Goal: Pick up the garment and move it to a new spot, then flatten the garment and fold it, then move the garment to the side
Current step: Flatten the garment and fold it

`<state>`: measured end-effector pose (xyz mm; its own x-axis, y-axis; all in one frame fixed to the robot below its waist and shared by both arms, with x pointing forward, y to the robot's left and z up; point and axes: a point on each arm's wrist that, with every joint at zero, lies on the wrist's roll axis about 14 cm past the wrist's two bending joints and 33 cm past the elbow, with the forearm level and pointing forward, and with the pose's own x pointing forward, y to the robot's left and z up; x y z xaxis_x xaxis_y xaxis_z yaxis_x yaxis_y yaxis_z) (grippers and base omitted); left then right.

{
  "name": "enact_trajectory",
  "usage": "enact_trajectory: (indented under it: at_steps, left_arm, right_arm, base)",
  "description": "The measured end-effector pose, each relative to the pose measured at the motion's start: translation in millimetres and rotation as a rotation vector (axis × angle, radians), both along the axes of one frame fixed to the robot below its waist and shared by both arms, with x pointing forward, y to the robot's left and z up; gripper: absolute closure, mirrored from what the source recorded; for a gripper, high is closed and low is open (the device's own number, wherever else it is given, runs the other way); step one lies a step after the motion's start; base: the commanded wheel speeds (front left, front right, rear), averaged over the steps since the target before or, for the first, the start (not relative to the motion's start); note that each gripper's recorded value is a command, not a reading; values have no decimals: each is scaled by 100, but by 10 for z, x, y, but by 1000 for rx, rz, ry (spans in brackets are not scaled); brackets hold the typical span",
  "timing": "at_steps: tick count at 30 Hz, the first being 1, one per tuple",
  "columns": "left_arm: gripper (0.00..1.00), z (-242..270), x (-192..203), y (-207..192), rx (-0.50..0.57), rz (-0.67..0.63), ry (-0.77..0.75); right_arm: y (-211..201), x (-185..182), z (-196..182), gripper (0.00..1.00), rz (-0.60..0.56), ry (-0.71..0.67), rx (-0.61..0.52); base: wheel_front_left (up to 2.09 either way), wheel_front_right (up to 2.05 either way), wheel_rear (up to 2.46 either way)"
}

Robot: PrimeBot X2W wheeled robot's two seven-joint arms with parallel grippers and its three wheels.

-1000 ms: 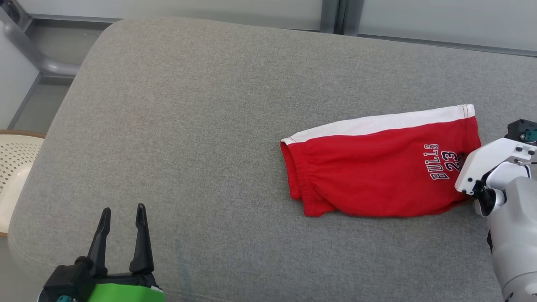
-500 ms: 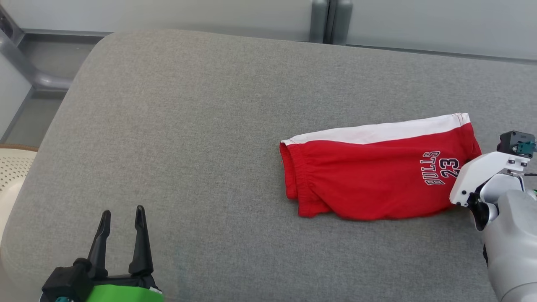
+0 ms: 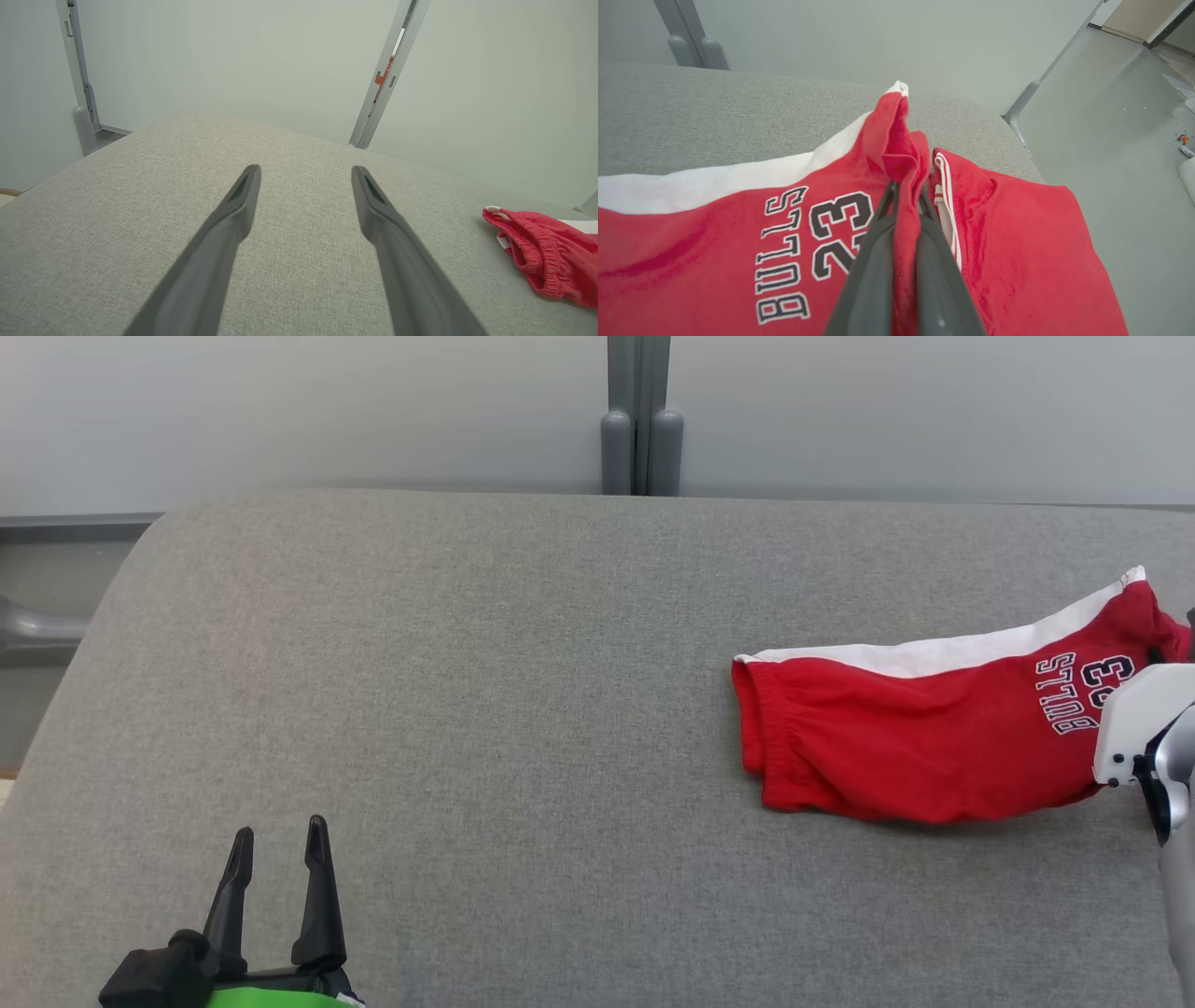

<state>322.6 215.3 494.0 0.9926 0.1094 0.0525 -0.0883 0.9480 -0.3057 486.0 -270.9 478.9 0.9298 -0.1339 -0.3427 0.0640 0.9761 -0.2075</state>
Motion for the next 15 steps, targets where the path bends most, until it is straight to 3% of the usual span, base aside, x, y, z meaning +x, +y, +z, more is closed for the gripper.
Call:
enact_trajectory:
  at_steps: [6,15]
  left_arm:
    - [0,53,-17,-50,-6,-16,-21]
    - [0,74,-111,-31,-13,-5,-31]
  right_arm:
    - [284,-55,204,100,73,-14,-73]
    - [1346,-139,148,100,301,40,-36]
  base:
    - [0,0,0]
    - [0,0,0]
